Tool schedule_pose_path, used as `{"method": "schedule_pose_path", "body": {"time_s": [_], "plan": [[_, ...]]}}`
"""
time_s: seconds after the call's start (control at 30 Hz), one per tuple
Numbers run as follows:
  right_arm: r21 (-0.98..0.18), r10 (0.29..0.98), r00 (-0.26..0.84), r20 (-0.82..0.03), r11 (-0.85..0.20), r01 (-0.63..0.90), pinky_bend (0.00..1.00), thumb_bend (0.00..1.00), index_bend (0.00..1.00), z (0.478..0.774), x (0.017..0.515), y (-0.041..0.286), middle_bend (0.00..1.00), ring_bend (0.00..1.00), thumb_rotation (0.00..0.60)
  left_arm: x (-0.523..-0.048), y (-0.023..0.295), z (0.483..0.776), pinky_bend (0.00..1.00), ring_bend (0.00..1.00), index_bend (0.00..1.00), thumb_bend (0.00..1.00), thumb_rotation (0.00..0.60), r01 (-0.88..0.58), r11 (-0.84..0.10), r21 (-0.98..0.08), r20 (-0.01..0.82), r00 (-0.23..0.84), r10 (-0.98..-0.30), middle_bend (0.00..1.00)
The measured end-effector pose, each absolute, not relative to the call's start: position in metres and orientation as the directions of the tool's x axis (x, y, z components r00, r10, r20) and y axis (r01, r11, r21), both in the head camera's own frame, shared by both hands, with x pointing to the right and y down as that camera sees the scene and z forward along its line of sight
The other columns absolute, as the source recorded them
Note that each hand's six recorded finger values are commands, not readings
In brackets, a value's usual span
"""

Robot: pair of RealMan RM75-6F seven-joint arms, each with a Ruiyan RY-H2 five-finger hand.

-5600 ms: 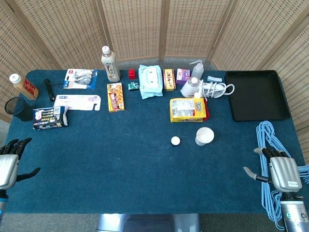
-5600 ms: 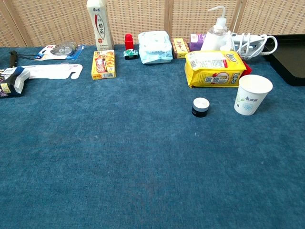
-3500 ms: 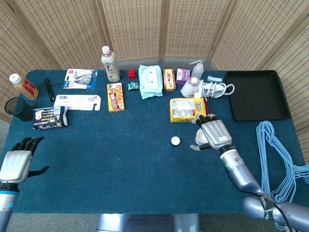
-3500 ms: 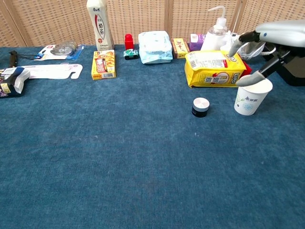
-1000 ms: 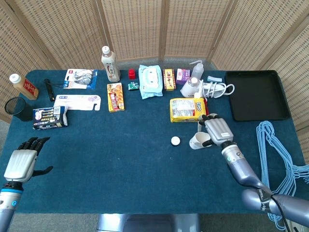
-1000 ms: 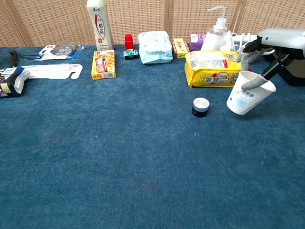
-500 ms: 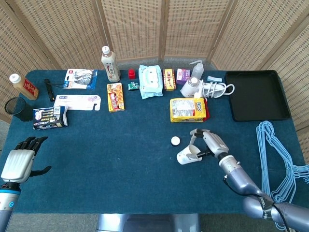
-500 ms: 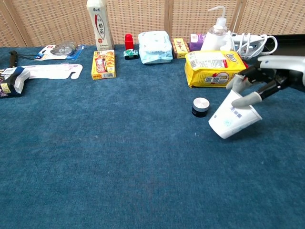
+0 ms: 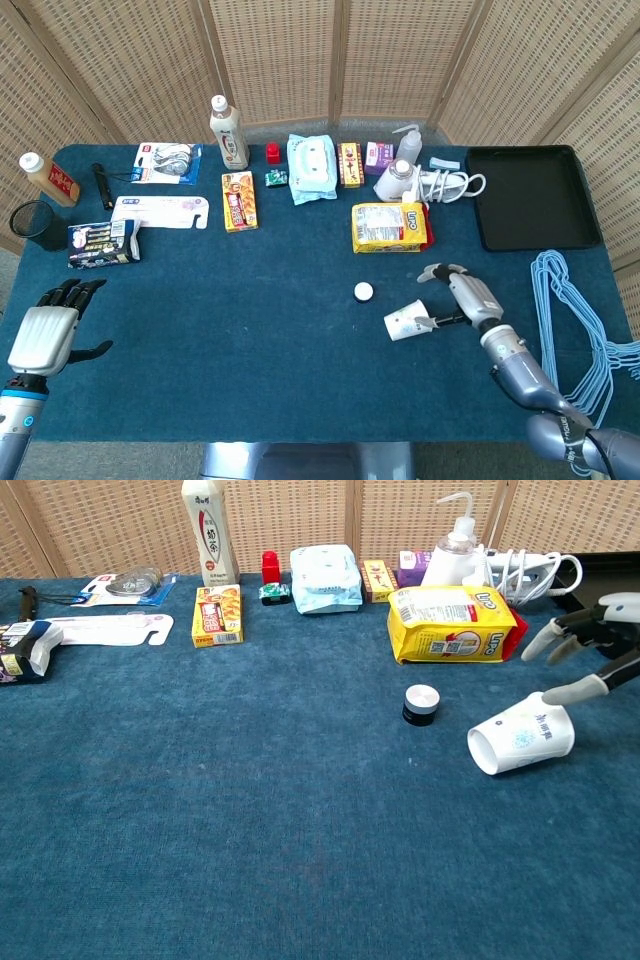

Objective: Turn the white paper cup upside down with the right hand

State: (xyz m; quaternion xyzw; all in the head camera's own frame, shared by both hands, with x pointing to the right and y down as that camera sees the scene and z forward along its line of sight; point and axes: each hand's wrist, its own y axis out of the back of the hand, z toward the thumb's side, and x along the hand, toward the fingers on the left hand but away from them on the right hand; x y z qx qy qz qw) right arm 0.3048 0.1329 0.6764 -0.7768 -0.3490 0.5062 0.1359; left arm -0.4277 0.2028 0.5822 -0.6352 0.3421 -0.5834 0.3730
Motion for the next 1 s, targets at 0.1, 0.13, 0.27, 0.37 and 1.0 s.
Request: {"method": "schedule_pose_path", "body": {"time_s": [0.1, 0.13, 0.27, 0.37, 1.0], "plan": [[-0.599, 0.692, 0.263, -0.672, -0.717, 0.357, 0.03, 0.19, 0.28, 0.671, 0.302, 0.130, 0.18, 0.20, 0.460, -0.427, 0.203, 0.582, 0.23, 0.15, 0.14, 0.14, 0.428, 0.000, -0.487, -0.874, 0.485, 0.088, -0.870, 0.25], [-0.608, 0.694, 0.272, -0.666, -0.717, 0.340, 0.03, 0.19, 0.28, 0.669, 0.300, 0.129, 0.18, 0.20, 0.460, -0.427, 0.203, 0.581, 0.23, 0.15, 0.14, 0.14, 0.426, 0.000, -0.486, -0.874, 0.484, 0.089, -0.870, 0.25], [-0.638, 0.694, 0.314, -0.648, -0.720, 0.273, 0.03, 0.21, 0.31, 0.662, 0.286, 0.127, 0.18, 0.20, 0.459, -0.428, 0.203, 0.580, 0.23, 0.15, 0.14, 0.14, 0.429, -0.001, -0.483, -0.876, 0.481, 0.088, -0.872, 0.25], [-0.656, 0.687, 0.343, -0.641, -0.722, 0.221, 0.03, 0.22, 0.31, 0.658, 0.276, 0.127, 0.18, 0.20, 0.459, -0.430, 0.202, 0.578, 0.23, 0.15, 0.14, 0.14, 0.423, 0.001, -0.477, -0.879, 0.476, 0.084, -0.876, 0.25], [-0.716, 0.644, 0.388, -0.659, -0.695, -0.061, 0.02, 0.23, 0.32, 0.668, 0.238, 0.153, 0.18, 0.18, 0.460, -0.440, 0.206, 0.580, 0.23, 0.15, 0.14, 0.14, 0.425, -0.010, -0.487, -0.874, 0.485, 0.072, -0.872, 0.25]]}}
